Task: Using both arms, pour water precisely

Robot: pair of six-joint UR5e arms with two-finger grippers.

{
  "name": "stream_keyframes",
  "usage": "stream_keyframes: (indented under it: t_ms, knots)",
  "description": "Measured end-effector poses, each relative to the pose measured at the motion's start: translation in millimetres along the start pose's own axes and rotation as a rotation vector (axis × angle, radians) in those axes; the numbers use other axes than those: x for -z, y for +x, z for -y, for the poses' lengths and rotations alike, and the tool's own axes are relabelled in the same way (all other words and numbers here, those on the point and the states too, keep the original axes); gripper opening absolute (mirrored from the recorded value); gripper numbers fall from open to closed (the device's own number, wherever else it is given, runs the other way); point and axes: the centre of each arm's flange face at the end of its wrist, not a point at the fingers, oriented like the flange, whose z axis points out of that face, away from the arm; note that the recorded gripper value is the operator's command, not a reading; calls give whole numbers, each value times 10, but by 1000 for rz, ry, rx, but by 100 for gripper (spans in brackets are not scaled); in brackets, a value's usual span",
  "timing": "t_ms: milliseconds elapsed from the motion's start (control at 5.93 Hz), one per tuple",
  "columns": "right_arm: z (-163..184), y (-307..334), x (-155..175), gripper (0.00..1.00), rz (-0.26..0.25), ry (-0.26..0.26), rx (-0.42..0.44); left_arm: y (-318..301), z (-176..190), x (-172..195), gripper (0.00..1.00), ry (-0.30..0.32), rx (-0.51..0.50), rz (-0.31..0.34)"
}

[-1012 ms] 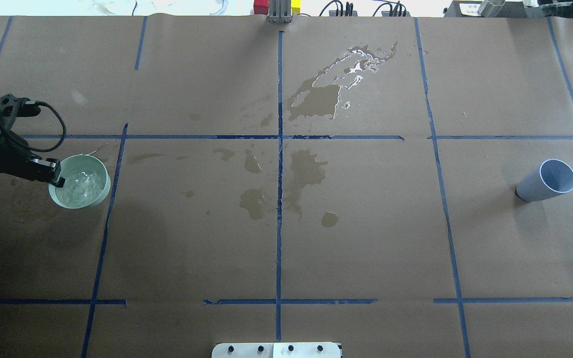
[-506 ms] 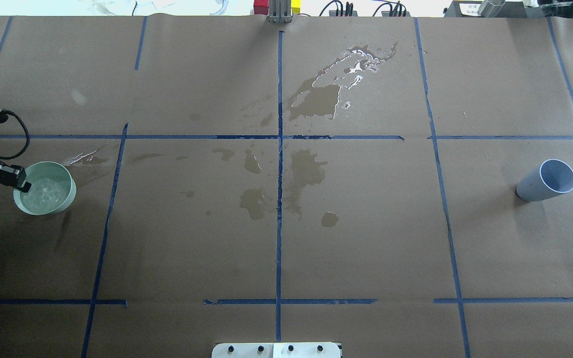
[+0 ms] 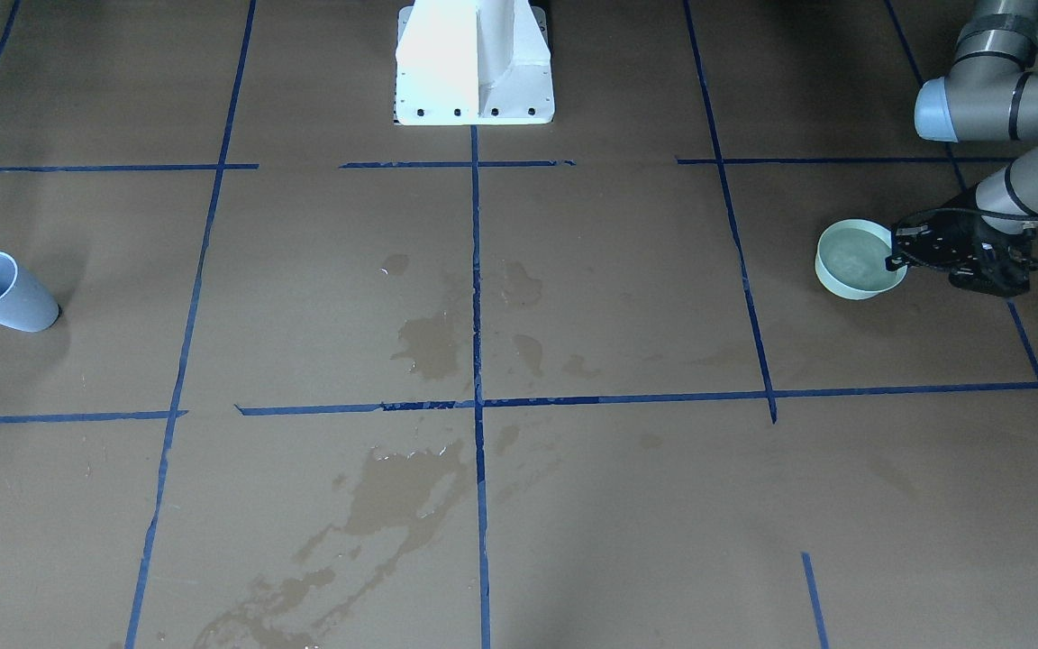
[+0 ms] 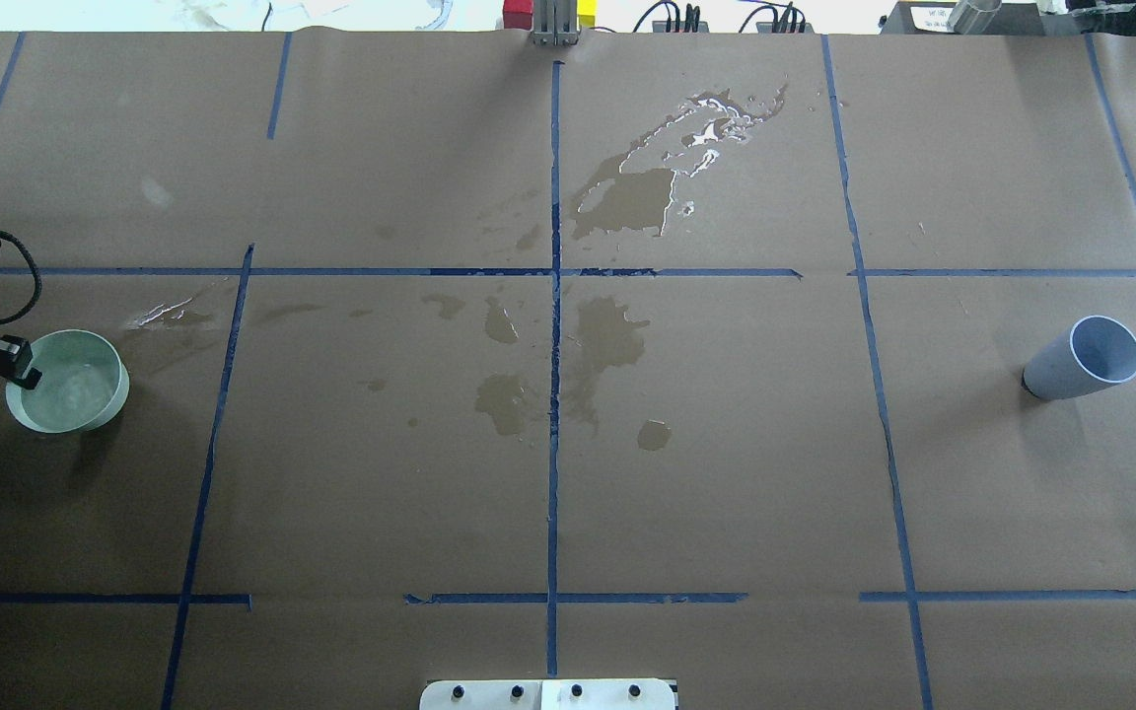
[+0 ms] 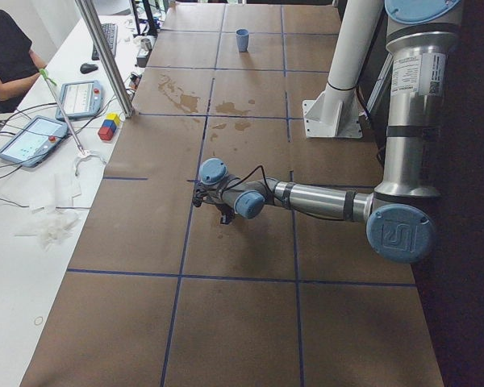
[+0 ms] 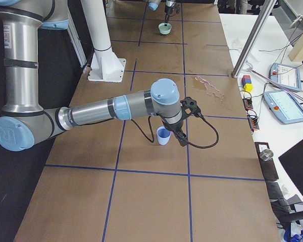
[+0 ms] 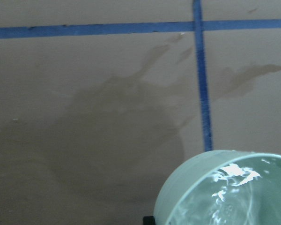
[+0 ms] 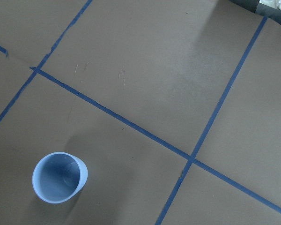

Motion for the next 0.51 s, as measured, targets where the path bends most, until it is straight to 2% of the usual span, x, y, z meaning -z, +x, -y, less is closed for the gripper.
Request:
stream_keyframes:
  t_ms: [506]
  knots:
    - [-7,1,-3,100,0,-1,-1,-236,-103,-72,0,-20,2,15]
